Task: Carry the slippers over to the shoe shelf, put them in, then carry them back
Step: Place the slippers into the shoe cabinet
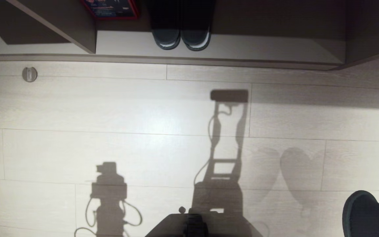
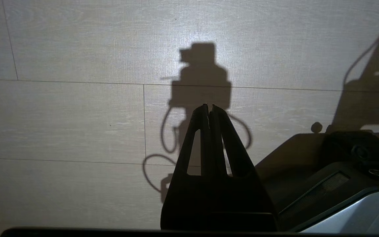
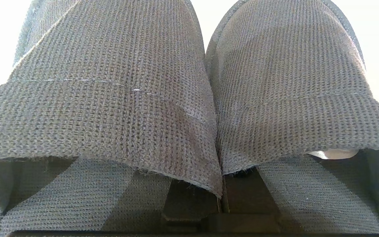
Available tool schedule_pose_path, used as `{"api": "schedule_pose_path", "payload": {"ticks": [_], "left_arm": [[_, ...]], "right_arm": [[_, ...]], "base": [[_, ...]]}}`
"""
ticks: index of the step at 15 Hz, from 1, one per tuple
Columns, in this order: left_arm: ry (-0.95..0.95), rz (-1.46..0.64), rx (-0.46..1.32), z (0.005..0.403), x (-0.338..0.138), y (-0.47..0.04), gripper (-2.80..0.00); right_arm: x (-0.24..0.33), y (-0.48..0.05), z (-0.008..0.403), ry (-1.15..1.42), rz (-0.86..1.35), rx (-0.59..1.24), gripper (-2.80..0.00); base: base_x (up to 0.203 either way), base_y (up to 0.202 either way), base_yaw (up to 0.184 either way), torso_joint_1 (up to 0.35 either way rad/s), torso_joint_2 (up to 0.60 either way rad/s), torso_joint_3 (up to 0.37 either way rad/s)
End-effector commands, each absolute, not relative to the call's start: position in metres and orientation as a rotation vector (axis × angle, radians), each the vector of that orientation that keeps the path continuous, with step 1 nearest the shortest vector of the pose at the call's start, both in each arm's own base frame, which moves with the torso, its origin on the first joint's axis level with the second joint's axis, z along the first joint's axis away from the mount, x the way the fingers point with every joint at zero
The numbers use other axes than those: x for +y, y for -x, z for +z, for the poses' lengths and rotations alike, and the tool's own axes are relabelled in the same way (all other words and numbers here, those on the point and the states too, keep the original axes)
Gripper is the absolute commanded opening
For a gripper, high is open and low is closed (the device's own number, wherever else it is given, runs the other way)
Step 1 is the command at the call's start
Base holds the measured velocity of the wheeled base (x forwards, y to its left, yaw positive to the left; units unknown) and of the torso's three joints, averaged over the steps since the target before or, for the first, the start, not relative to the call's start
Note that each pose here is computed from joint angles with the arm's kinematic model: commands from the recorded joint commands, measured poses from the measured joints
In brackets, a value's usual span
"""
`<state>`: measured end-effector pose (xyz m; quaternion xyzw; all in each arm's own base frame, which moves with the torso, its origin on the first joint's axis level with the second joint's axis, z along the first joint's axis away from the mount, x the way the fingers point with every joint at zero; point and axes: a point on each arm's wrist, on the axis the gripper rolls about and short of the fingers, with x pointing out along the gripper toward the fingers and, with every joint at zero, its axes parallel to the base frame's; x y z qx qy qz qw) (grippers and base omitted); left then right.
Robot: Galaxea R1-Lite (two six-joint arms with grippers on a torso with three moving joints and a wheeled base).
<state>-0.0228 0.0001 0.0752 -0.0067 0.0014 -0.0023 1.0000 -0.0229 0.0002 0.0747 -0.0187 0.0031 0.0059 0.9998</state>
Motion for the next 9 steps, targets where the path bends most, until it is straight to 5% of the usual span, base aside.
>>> {"api": "schedule_pose_path", "payload": {"ticks": [1, 9], "left_arm": [[0.014, -0.005, 0.005, 0.0747, 0.0001, 0.0227, -2.80], [0.014, -0.005, 0.005, 0.0747, 0.0001, 0.0227, -2.80]], "right_arm": [[0.0002, 0.0228, 0.0742, 0.040, 0.014, 0.007, -2.80], [0.0001, 0.0228, 0.0743, 0.038, 0.008, 0.007, -2.80]], "base": [[0.000, 0.000, 0.000, 0.006, -0.01, -0.206], [0.000, 0.000, 0.000, 0.000, 0.00, -0.195]]}}
